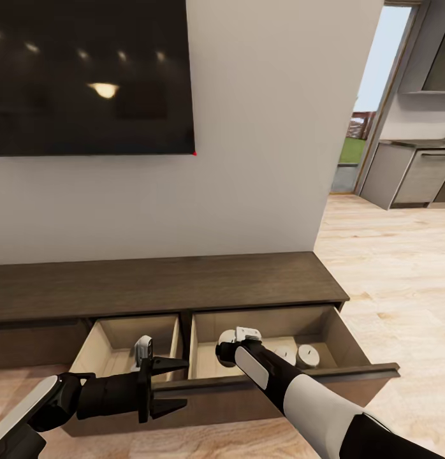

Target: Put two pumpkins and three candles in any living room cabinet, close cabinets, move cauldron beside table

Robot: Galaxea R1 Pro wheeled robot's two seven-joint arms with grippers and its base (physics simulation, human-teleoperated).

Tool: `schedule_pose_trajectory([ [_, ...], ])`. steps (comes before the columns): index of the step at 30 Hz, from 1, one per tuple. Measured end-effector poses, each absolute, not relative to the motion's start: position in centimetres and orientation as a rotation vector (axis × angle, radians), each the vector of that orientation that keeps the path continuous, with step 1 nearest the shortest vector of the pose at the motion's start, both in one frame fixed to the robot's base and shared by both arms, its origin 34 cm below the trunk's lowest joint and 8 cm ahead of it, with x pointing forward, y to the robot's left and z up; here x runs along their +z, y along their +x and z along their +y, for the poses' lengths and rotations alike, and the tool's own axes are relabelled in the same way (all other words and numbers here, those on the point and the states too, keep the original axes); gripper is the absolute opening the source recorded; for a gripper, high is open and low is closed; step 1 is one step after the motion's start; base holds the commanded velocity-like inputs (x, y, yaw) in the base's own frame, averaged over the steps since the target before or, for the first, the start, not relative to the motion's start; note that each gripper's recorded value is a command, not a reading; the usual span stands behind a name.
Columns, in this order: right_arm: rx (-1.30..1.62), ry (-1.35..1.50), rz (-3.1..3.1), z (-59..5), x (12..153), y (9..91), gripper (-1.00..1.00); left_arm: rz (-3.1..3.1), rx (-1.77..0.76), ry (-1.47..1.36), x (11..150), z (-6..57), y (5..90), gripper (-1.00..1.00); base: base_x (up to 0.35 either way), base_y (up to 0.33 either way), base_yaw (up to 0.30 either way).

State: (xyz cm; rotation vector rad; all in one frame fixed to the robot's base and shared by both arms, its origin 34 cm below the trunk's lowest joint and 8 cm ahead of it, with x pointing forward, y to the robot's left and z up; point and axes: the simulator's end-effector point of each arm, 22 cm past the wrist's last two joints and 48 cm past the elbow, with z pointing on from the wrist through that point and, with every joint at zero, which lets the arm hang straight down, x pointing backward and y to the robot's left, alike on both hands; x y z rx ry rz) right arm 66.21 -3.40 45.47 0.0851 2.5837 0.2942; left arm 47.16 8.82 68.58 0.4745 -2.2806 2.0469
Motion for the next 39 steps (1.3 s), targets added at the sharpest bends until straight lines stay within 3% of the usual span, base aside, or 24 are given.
schedule_pose_trajectory([
  [39,0.294,0.086,2.585,-3.4,40.8,65.1,-1.0,-2.281,2.046,0.472,63.9,8.8,46.0,1.0,0.01,0.0,0.0],
])
